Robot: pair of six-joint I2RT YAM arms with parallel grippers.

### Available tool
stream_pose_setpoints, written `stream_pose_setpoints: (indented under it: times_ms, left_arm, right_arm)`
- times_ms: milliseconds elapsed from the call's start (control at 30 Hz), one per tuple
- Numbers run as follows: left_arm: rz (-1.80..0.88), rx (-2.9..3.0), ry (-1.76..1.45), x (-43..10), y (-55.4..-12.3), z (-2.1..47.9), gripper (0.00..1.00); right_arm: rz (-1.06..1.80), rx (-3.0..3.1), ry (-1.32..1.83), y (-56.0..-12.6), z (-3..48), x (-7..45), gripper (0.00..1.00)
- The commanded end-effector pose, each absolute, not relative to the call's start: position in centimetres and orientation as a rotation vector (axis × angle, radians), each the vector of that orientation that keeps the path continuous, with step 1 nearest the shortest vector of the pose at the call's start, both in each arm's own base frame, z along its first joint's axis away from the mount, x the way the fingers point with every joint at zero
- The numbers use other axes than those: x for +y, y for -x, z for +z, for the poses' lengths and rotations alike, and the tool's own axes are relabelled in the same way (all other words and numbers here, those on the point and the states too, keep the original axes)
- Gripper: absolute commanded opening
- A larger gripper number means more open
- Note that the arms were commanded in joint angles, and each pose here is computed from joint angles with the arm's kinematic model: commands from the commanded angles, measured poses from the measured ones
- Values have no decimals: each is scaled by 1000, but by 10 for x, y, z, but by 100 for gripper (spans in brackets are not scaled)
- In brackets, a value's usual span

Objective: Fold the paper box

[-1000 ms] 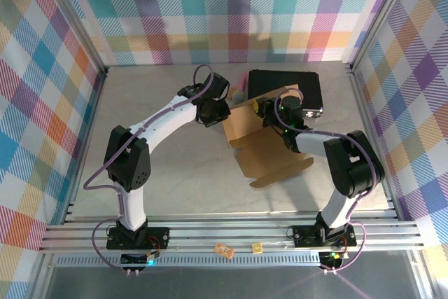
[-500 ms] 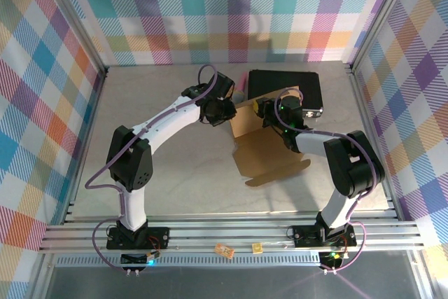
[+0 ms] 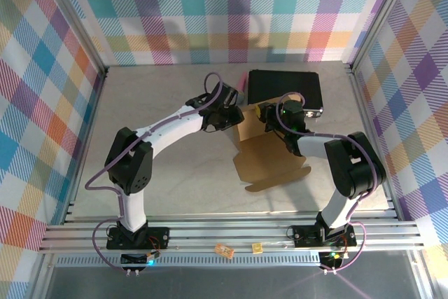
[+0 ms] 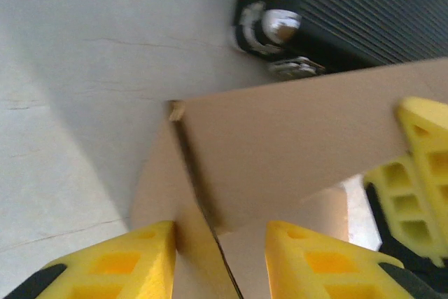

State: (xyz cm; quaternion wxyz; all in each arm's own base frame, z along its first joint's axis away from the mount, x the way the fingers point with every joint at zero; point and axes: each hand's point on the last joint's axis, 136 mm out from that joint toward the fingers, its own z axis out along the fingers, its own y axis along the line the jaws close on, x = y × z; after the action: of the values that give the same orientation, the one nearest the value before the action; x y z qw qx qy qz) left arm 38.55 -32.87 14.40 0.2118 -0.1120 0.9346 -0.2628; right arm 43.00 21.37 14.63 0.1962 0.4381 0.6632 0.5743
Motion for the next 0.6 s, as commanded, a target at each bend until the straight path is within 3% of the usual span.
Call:
stream_pose_setpoints:
  times_ms: [0, 367, 467, 567]
  left_arm:
    - [-964, 2367, 87, -363, -386, 205, 39]
    - [-882, 2478, 35, -357, -374, 177, 29]
    - [-899, 2416, -45, -367, -374, 186, 29]
    - [-933, 2361, -105, -371, -370, 195, 36]
  right_arm:
    - [1763, 1909, -1056, -413, 177, 242, 0]
    - [1755, 1915, -1058, -411, 176, 240, 0]
    - [1757, 1912, -1061, -412, 177, 240, 0]
    - [1759, 1915, -1065, -413, 177, 239, 0]
